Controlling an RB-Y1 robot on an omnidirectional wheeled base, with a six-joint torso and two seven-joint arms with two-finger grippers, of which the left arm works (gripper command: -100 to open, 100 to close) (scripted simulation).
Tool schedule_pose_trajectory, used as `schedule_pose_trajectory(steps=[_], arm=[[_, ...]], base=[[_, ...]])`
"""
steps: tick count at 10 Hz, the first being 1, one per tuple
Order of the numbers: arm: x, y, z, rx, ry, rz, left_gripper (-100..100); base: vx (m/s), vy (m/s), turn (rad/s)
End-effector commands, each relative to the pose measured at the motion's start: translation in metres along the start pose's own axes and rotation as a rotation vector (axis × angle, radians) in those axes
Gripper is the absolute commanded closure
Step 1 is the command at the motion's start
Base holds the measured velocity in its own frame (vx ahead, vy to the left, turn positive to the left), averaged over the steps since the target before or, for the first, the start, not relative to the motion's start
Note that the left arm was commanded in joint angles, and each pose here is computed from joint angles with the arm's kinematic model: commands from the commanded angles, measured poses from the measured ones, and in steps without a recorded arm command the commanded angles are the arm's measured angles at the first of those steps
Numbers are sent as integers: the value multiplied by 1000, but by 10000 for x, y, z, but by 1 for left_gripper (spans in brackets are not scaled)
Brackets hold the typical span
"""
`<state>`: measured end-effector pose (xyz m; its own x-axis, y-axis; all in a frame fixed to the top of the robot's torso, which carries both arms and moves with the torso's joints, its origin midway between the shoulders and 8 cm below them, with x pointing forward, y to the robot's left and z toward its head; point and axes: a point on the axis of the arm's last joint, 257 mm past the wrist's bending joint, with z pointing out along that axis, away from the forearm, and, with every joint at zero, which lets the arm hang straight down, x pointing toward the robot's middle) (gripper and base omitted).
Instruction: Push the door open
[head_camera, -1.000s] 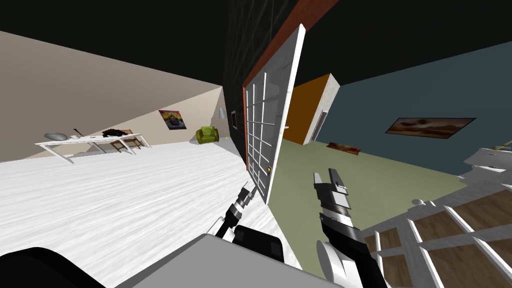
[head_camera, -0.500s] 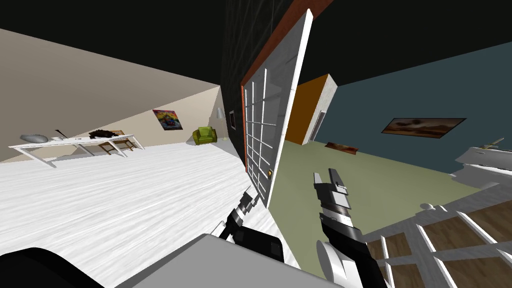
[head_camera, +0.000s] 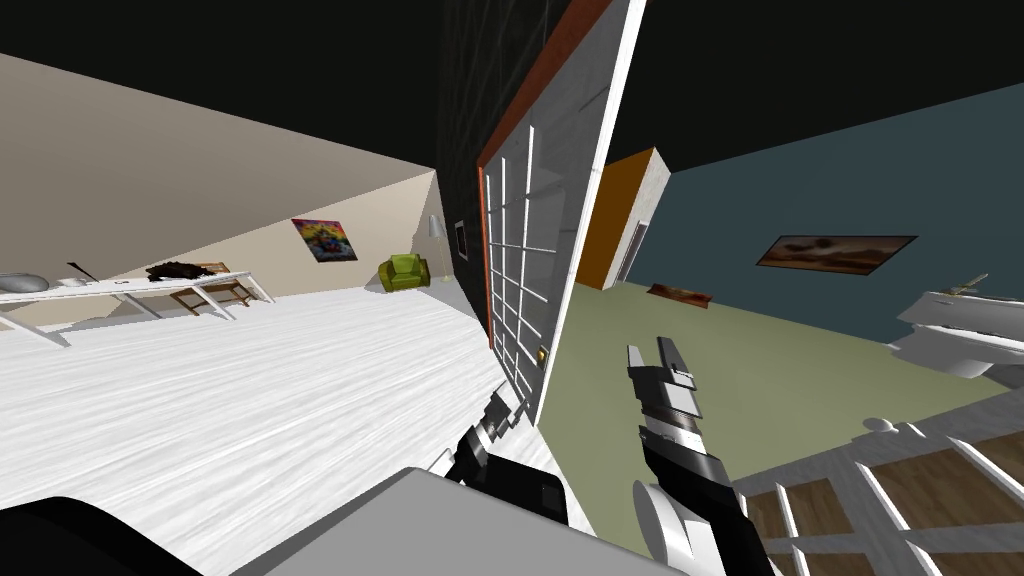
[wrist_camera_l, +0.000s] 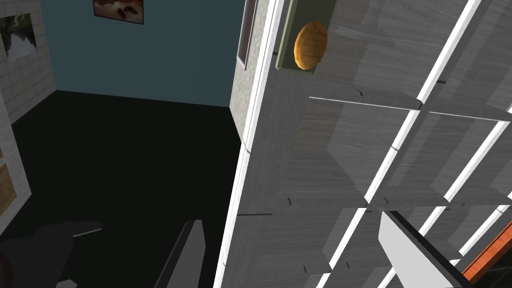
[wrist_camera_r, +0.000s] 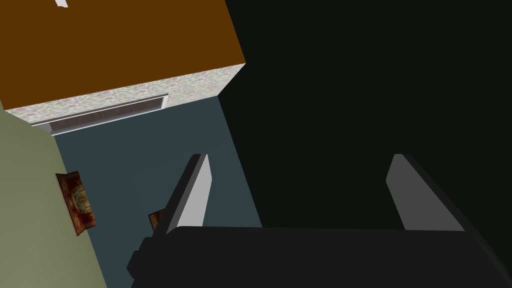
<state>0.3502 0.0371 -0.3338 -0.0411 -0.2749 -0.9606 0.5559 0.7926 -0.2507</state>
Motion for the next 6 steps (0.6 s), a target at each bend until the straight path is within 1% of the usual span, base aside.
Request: schedule_pose_trajectory(steps=[1,4,6], arm=[[103,-83,-10,22,22,34,-100],[281,-210,-62,61,56,86,-100],[436,-324,-118,97,85,133,-100]], base=[[139,53,-33],[118,49,-32],[155,63,-48]])
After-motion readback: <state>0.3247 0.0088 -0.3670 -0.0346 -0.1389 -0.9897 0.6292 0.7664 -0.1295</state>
